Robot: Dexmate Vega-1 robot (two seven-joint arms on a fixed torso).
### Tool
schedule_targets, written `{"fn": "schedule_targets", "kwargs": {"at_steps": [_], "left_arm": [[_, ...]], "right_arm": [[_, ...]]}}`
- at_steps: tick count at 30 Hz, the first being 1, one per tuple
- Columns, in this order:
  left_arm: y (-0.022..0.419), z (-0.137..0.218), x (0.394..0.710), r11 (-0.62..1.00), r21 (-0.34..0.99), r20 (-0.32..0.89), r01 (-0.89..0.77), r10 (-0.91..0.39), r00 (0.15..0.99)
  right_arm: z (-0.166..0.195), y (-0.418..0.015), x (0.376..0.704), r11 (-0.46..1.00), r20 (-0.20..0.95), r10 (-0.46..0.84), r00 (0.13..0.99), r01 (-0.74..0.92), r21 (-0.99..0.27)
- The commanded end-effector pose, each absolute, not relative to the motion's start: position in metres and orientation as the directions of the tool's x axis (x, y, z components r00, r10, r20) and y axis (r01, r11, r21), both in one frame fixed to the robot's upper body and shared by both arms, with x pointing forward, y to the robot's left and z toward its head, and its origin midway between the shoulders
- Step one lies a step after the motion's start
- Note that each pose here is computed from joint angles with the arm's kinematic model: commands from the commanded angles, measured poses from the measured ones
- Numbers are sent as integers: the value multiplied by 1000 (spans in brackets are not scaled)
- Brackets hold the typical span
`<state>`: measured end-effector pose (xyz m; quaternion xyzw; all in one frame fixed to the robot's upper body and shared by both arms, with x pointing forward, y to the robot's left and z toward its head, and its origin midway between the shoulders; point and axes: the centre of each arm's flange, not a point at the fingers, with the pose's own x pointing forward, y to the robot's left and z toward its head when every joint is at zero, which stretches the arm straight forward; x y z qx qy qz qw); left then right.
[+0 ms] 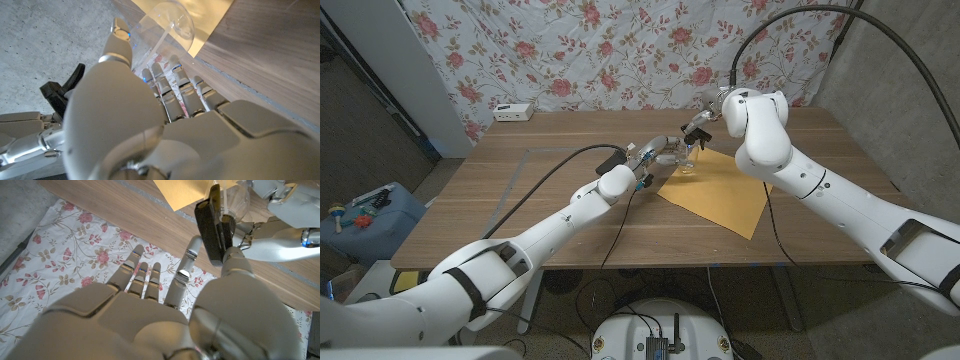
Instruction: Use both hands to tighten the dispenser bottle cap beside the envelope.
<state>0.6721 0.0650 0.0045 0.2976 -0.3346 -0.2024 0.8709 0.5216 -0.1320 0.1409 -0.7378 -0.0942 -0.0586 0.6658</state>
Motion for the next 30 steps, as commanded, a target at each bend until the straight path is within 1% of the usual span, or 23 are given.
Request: {"fn": "schedule_targets", "kwargs": {"at_steps": [1,30], "left_arm": [[69,3,672,744,651,462,151,-546,699],[74,2,672,748,646,465,150,-542,700]], "right_arm": [[140,-126,524,-115,223,31,974,225,-968],[139,-113,533,-87,278,33,960,280,-956]]}}
